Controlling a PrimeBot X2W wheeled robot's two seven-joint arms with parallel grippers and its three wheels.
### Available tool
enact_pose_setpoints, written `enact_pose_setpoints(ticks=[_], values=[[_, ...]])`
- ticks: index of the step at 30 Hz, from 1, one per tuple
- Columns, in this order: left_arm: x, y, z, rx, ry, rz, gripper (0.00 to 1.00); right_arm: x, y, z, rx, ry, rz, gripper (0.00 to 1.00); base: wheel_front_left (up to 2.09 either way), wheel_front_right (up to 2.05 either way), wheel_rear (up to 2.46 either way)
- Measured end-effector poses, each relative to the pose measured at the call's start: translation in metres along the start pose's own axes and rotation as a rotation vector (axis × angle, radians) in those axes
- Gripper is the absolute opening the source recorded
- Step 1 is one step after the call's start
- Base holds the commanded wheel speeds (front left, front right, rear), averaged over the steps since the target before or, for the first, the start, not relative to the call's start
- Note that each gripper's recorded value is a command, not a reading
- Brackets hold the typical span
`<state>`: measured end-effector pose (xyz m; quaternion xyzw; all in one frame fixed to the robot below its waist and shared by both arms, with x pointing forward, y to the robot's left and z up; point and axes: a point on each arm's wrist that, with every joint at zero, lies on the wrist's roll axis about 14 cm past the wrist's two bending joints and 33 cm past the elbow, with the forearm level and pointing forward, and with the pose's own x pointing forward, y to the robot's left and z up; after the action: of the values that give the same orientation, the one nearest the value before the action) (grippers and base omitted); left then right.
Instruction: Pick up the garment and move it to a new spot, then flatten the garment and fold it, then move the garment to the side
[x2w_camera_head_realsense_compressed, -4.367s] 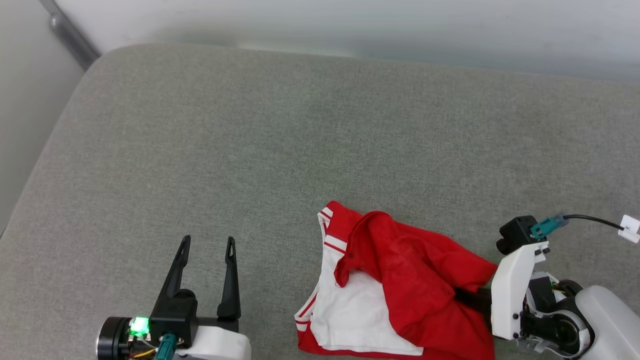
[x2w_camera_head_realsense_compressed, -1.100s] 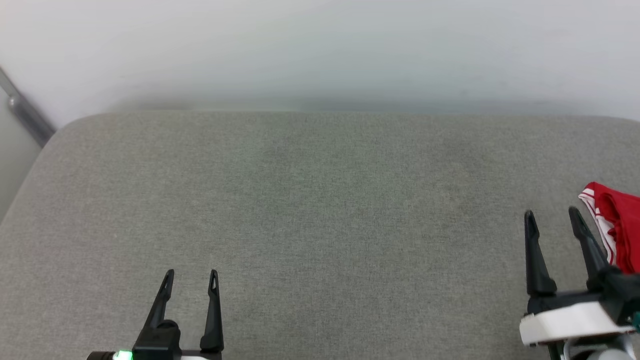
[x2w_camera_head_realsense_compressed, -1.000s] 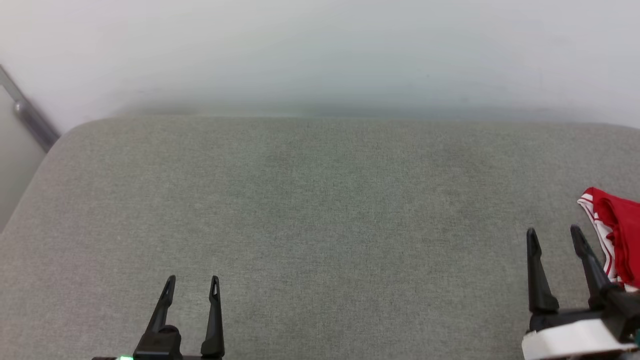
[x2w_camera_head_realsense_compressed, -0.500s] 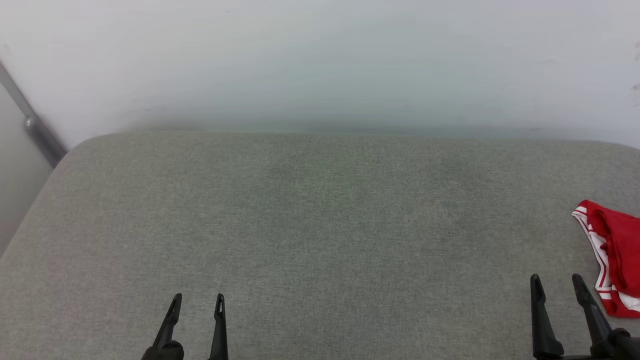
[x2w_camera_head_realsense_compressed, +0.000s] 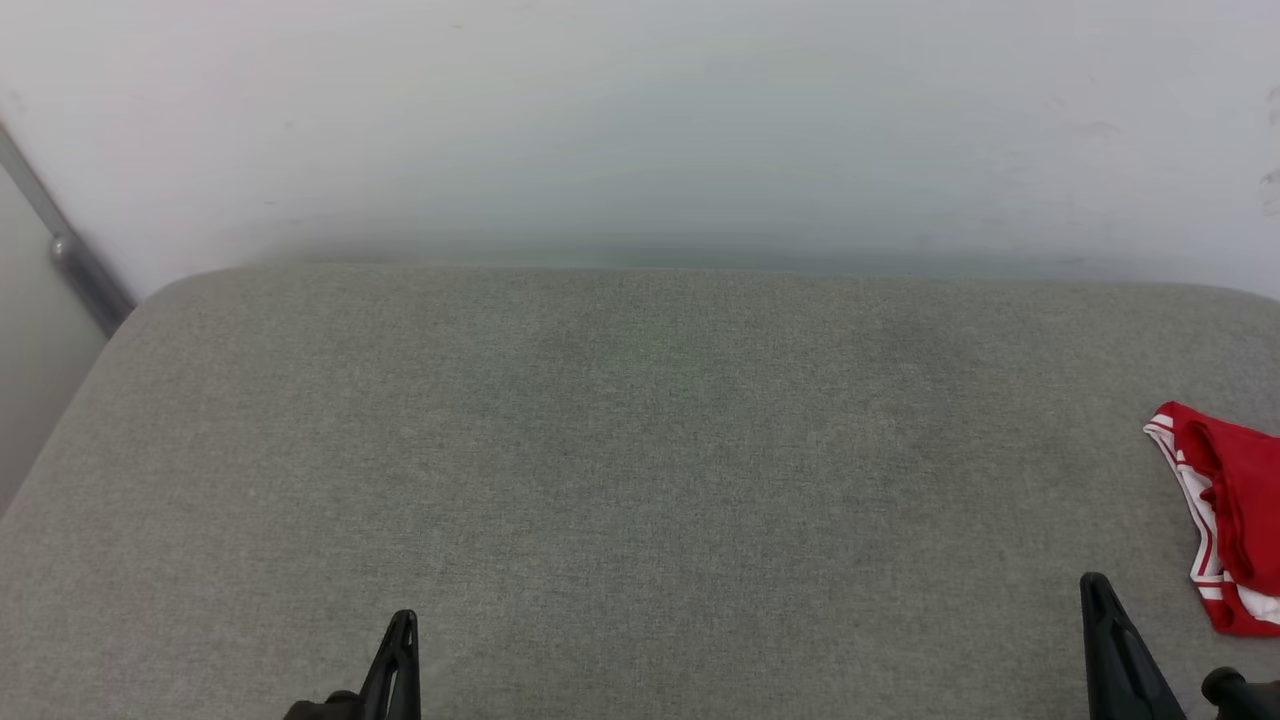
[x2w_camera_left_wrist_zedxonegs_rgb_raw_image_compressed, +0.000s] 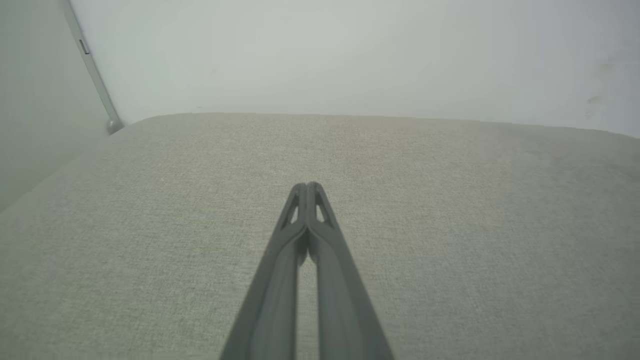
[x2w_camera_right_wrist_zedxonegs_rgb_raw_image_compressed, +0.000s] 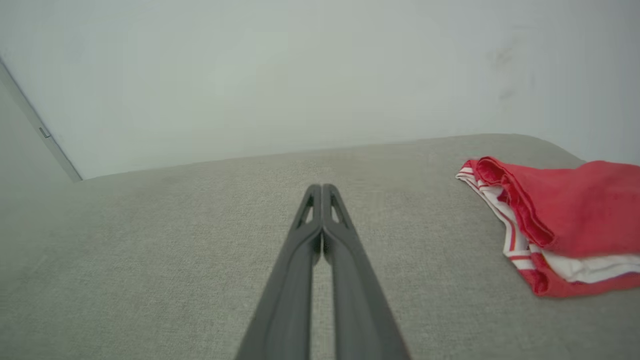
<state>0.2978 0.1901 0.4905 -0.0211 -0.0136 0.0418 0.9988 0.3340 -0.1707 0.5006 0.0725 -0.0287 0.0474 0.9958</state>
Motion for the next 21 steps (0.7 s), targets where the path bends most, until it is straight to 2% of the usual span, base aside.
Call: enact_pose_setpoints(ticks=[21], values=[[0.019,0.011,-0.011,-0.402,0.074,0.046,0.00,0.012,-0.012,-0.004,0.385,0.016,-0.082,0.00,0.00,0.00,0.00]])
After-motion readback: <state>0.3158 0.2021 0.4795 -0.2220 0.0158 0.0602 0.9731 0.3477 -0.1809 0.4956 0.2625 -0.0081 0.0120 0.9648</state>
